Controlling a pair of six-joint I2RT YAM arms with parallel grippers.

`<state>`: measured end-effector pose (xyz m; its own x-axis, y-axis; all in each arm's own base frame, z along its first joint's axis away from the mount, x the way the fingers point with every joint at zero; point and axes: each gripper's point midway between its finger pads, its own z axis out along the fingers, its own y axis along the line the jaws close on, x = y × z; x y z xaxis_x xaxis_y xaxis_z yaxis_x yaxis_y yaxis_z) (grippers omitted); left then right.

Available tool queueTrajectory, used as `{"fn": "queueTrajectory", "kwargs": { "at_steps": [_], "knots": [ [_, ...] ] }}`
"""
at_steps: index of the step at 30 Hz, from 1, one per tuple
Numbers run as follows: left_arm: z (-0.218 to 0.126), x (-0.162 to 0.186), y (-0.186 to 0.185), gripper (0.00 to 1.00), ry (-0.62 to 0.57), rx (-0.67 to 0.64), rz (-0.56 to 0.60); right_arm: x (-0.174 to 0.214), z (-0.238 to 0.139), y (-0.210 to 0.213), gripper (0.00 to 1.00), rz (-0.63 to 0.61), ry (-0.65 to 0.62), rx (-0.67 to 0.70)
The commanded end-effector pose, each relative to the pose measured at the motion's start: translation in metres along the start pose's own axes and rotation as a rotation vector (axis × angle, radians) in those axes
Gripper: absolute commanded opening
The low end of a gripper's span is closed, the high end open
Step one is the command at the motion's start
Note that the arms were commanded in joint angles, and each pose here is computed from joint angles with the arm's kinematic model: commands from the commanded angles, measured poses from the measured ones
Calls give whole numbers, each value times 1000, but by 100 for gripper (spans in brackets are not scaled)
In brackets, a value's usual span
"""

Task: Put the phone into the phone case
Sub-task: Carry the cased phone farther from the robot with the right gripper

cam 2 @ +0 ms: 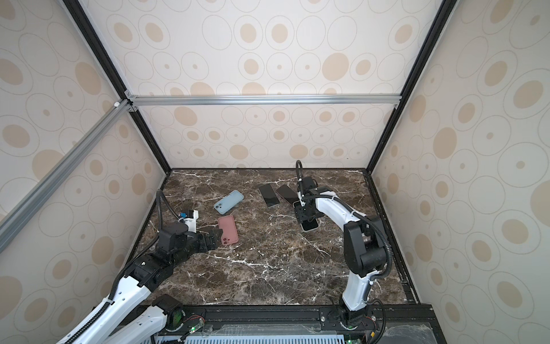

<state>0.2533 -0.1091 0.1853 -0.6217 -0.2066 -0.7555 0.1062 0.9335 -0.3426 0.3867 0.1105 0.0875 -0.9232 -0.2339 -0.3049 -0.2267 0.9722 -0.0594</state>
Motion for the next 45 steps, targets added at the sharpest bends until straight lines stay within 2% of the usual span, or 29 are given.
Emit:
{"fn": "queueTrajectory", "kwargs": {
  "at_steps": [1,10,17,34,39,45],
  "knots": [
    [2,-3,-4,100,2,20,32,-1,-2,-27,23,101,6,56],
    [6,0,-10,100,33,47,65,0,12,-66,24,214,51,71],
    [7,2,-14,100,46,64,80,-8,30,-78,26,229,69,53],
    [9,2,-13,100,62,56,99,-26,72,-75,31,263,157,-19],
    [10,4,-11,100,66,42,101,-28,79,-73,38,273,163,-29],
    [11,3,-10,100,64,41,94,-25,84,-71,50,280,183,-40]
  ]
}}
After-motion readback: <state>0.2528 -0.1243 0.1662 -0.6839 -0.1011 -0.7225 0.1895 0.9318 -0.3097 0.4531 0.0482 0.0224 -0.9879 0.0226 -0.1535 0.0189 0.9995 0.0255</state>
